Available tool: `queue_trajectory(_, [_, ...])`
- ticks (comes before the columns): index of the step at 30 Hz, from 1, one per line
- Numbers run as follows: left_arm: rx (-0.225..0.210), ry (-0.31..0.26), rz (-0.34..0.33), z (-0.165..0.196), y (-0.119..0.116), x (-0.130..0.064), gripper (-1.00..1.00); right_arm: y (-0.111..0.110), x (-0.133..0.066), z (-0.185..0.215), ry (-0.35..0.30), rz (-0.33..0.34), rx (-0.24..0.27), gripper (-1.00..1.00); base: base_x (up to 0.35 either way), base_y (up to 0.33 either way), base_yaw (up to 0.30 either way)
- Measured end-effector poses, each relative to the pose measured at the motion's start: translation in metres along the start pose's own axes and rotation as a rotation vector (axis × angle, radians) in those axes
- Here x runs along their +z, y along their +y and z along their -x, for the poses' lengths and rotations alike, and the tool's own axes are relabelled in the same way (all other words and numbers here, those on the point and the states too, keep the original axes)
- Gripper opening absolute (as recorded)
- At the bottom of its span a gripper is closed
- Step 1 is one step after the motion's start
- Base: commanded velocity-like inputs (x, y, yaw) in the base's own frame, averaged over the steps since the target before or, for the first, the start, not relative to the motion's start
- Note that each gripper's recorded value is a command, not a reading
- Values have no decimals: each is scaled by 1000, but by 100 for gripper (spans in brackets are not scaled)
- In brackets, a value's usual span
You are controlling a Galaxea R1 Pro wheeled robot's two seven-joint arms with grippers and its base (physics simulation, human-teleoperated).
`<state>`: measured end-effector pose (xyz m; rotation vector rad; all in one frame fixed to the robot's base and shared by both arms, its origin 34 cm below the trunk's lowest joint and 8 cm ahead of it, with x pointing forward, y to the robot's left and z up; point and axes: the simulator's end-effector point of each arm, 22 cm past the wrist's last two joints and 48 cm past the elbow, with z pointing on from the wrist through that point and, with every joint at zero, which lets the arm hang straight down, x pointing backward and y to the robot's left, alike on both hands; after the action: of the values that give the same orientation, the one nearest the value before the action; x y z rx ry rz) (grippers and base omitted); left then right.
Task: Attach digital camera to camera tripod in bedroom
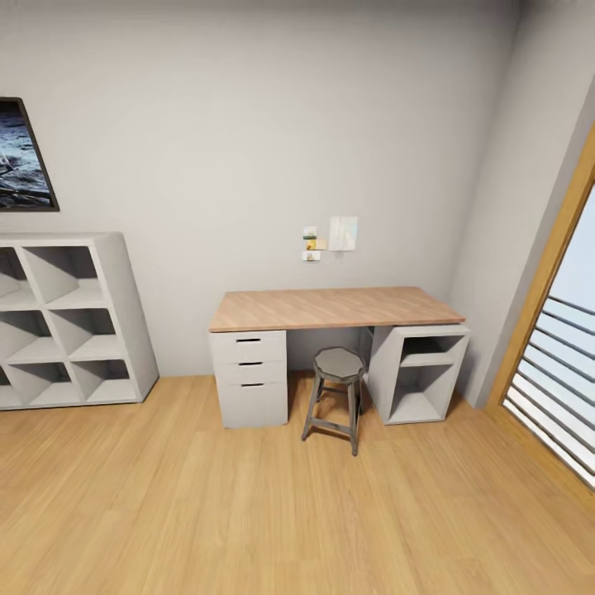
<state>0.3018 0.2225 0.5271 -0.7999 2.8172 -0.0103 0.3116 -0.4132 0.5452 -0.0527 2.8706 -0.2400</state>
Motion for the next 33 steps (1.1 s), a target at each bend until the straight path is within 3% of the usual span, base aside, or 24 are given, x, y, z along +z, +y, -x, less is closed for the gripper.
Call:
queue_trajectory(14, [15,-5,-1,0,-3,0,-100,0,0,0,1,0,0,100,-144,-124,0])
queue_trajectory(25, [16,-7,0,0,-2,0,-100,5,0,-1,5,7,0,100,-41,-17,0])
queue_trajectory(33, [14,-6,8,0,0,0,-100,5,0,-1,6,7,0,100,-302,0,0])
